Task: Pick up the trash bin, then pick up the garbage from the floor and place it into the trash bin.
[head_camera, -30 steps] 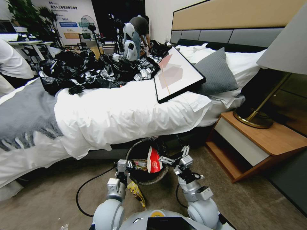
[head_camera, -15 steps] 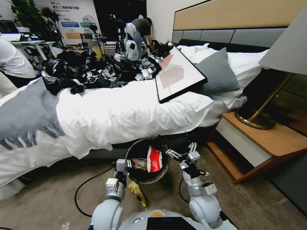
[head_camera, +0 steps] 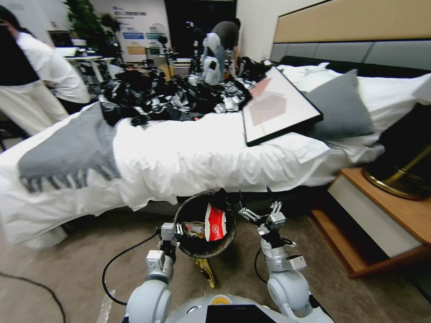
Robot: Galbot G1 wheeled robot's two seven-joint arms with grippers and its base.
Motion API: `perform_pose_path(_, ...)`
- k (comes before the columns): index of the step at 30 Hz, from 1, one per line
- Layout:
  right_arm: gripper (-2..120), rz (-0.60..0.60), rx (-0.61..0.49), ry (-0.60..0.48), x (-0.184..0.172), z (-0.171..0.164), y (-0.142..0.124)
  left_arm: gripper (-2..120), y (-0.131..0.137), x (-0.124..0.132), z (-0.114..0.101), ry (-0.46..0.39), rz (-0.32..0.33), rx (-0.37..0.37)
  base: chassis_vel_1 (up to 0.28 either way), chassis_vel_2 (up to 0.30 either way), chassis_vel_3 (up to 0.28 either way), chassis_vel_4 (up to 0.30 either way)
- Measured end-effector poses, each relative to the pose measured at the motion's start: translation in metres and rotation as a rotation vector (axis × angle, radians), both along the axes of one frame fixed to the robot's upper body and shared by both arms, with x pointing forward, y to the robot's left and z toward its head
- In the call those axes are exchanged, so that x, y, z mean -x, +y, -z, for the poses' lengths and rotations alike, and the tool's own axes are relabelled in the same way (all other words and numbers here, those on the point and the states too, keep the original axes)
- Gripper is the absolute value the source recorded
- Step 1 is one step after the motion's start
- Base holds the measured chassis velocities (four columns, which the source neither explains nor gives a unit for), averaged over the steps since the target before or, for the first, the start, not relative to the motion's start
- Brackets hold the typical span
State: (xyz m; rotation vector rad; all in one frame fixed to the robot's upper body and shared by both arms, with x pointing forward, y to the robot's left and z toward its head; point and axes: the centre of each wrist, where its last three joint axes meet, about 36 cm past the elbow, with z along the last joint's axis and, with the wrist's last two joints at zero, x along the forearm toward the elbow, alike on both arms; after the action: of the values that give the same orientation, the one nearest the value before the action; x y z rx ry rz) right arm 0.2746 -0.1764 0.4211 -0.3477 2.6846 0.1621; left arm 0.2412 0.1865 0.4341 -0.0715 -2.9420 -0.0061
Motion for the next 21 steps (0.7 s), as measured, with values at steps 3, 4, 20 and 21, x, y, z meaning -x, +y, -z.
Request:
perform_pose_path(3,100,-0.002,0.000,0.002,0.0007,0.0004,0.0002,0,-0.0001,0.0001,0.0000,0.000,0.000,0.000,0.130,0.134,0.128,0.113)
perform_pose_path(4,100,-0.002,0.000,0.002,0.0007,0.0004,0.0002,0,-0.0001,0.0001,0.0000,0.000,0.000,0.000,0.135,0.126,0.106,0.121)
perform_pose_path(20,100,-0.022,0.000,0.012,0.0023,0.0027,0.0053,0,0.0007,0.0004,0.0001,-0.001,-0.001,-0.004,0.120,0.126,0.123,0.130)
perform_pose_path(21,100,-0.022,0.000,0.012,0.0023,0.0027,0.0053,0,0.0007,0.0004,0.0001,-0.001,-0.001,-0.004,0.129,0.138,0.146,0.132)
